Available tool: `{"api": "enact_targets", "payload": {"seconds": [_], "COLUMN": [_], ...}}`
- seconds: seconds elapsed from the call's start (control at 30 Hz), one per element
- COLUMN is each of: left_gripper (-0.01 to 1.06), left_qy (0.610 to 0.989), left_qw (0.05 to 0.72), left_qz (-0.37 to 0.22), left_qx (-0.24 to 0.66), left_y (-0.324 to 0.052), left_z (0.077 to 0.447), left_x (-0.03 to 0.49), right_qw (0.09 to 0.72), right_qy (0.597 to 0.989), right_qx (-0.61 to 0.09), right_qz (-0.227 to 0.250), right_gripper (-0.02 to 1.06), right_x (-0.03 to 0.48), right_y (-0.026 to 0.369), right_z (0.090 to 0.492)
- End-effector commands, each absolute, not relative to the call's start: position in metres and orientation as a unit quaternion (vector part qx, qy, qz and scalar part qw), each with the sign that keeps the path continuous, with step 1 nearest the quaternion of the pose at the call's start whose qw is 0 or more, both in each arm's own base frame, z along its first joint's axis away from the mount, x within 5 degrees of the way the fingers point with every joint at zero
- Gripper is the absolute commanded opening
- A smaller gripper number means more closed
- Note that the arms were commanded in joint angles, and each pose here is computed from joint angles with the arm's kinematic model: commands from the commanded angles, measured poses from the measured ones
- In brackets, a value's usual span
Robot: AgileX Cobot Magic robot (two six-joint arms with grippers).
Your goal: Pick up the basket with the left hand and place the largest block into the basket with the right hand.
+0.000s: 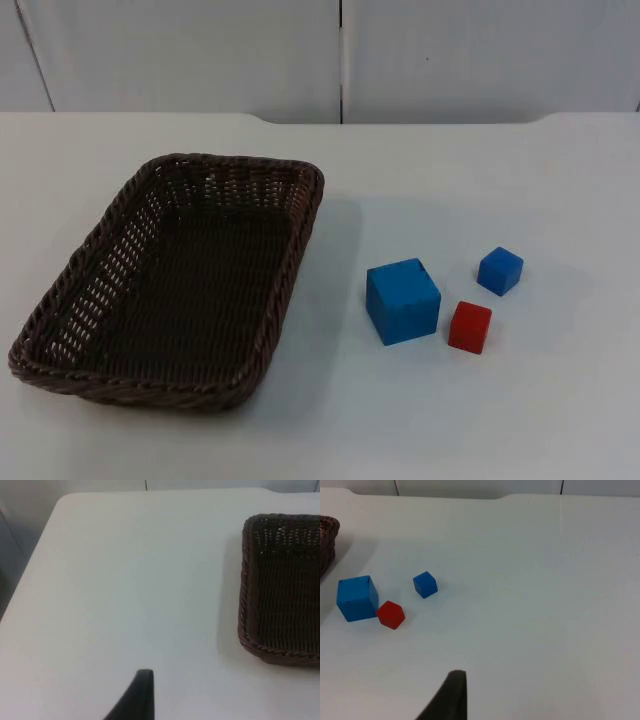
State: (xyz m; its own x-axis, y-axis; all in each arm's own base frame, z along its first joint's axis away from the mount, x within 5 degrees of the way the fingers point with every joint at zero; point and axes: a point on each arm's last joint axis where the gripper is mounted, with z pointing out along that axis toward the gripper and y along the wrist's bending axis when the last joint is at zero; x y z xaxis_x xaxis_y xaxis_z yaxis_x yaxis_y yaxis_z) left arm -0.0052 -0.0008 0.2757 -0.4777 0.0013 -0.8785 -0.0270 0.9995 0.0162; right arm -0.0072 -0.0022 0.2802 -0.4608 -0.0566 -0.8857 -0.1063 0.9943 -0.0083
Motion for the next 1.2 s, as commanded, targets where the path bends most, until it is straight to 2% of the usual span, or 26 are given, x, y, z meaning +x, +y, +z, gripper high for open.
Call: {"api": "enact_targets", "payload": {"seconds": [0.0, 0.5, 1.17], "left_gripper": [1.05, 1.05, 1.05], "left_qy": [0.854, 0.863, 0.898], "left_qw": [0.52, 0.504, 0.437], "left_qz": [0.002, -0.028, -0.043], "left_qx": [-0.007, -0.009, -0.017], "left_y": [-0.003, -0.006, -0.006], "left_z": [0.278, 0.305, 0.303], "left_x": [-0.006, 0.015, 0.056], "right_qw": [0.52, 0.52, 0.52], "right_qy": [0.853, 0.853, 0.853], "right_qx": [-0.045, -0.045, -0.045], "right_qz": [0.024, 0.022, 0.022], "right_gripper": [1.05, 1.05, 1.05], "right_x": [-0.007, -0.007, -0.007], "right_y": [-0.002, -0.002, -0.002], "right_z": [0.28, 0.28, 0.28]}}
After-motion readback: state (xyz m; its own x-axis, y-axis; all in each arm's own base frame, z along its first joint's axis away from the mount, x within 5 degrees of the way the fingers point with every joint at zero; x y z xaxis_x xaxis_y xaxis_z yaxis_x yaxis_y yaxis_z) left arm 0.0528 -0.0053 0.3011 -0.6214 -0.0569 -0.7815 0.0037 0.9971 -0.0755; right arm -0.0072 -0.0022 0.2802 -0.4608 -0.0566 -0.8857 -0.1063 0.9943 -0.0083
